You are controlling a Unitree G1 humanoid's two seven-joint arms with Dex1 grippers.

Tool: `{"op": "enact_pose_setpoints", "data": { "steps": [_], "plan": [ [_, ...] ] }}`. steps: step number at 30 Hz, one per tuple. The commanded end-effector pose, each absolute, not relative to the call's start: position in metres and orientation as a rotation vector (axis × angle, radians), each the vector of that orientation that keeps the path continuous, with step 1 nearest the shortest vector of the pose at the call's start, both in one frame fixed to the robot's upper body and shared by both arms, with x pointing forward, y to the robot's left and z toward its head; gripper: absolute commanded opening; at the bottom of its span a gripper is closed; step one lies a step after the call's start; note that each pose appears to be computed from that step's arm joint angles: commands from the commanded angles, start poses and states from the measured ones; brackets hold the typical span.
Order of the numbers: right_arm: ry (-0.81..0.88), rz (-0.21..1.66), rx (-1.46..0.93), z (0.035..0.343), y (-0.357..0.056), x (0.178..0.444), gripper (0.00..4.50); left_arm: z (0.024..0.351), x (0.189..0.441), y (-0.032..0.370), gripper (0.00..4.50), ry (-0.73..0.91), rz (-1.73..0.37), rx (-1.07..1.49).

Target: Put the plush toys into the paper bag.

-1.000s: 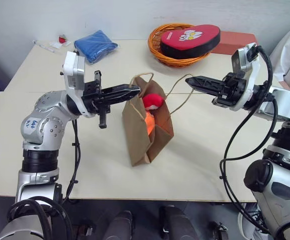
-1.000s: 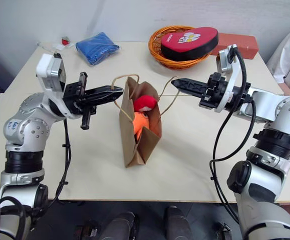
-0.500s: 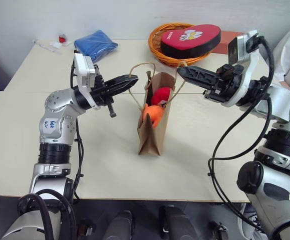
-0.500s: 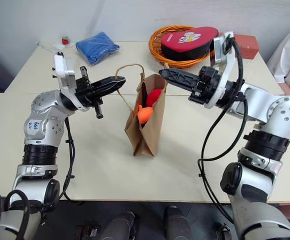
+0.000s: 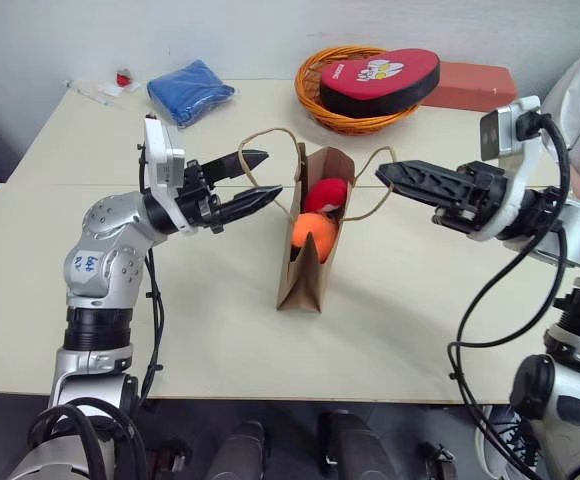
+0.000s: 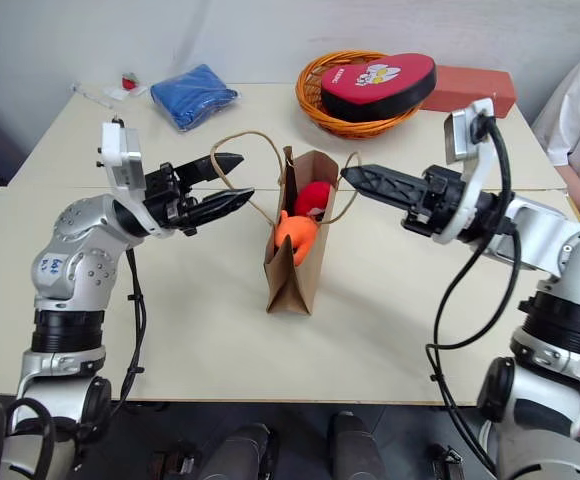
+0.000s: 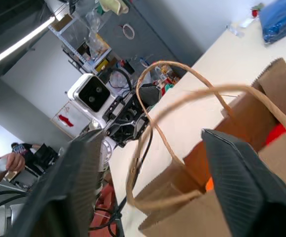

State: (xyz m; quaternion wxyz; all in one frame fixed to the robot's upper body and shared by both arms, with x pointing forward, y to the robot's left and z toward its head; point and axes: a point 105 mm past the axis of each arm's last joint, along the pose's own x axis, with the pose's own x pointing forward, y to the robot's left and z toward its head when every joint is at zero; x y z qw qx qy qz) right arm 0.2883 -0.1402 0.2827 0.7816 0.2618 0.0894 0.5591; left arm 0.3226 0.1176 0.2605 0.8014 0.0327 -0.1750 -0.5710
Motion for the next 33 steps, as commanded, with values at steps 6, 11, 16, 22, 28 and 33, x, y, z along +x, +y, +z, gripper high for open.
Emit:
{"op": "enact_pose_setpoints", "data": {
  "steps": [6,11,16,22,28,33],
  "plan": [
    [0.16,1.091,0.287,0.251,-0.174,0.271,4.42,0.241,0.293,0.161,4.45,-0.277,-1.102,0.21],
    [0.106,1.027,-0.017,0.191,-0.162,0.285,3.49,0.204,0.269,0.149,4.5,-0.129,-1.147,0.173],
    [-0.011,1.11,-0.199,0.164,-0.138,0.278,1.73,0.202,0.259,0.121,4.5,-0.173,-1.108,0.082],
    [-0.072,1.143,-0.225,0.157,-0.115,0.282,0.02,0.198,0.248,0.097,4.5,-0.165,-1.138,0.041],
    [-0.126,1.184,-0.266,0.151,-0.088,0.29,0.02,0.197,0.26,0.084,4.5,-0.188,-1.077,0.03],
    [-0.156,1.2,-0.25,0.155,-0.072,0.296,0.02,0.191,0.258,0.067,4.5,-0.171,-1.106,0.064]
  ]
}}
